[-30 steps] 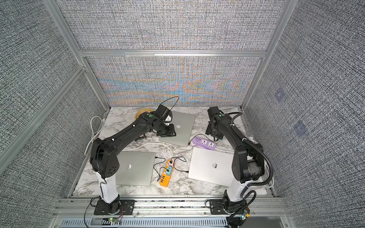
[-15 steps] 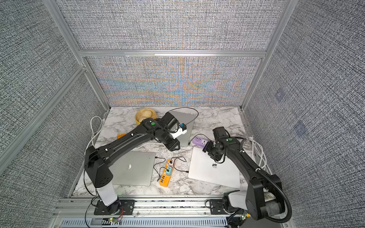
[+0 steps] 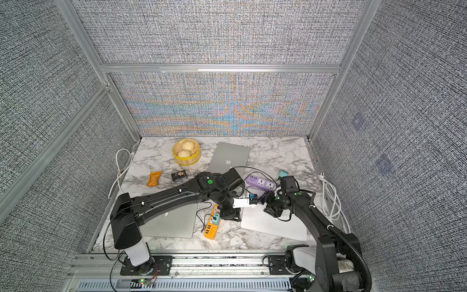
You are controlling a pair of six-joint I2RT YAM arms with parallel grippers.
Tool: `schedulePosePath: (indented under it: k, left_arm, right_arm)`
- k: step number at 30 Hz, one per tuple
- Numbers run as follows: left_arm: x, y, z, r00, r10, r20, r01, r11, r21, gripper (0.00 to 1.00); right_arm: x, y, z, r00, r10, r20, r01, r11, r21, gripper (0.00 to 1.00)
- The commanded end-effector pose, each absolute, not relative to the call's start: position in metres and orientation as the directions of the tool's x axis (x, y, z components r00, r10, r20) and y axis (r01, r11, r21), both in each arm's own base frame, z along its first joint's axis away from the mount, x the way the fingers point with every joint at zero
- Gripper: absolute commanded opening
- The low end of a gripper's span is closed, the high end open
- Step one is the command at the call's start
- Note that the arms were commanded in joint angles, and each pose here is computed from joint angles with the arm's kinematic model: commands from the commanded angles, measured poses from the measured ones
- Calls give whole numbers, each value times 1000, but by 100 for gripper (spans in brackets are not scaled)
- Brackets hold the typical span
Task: Unplug the laptop charger
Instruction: Remove the charging cable from the laptop.
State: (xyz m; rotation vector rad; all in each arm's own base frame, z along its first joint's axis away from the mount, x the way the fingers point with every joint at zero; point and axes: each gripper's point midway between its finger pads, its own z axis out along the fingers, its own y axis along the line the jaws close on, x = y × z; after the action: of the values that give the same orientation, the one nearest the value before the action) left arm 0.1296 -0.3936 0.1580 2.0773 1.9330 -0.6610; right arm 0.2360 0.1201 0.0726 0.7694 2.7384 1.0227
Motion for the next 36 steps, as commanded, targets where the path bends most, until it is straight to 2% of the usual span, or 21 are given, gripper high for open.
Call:
schedulePosePath:
  k: [1,8,13,19,36]
  left_arm:
    - [130,-399,154,147,862,-485,978,-200,-59,45]
    - [136,-400,118,222,891,-397,973,-230,27,40]
    - [150,-402,106,219,906,-362,976,-200,91,39]
    - [156,-400,87,222,934,-281,975,-208,78,38]
    - [159,-404,61,290,915,-280,956,-263,129,33]
  right_arm:
    - [236,133,78,-893,446,61,351,606,714,63]
    - [226,133,62,-902,417,109,352,566,745,59]
    - [223,126,52,-894,429,126,372,556,743,57]
    - [224,124,46,-896,419,148,376,538,755,54]
    - [206,124,29,-895,389,218,409,519,751,51]
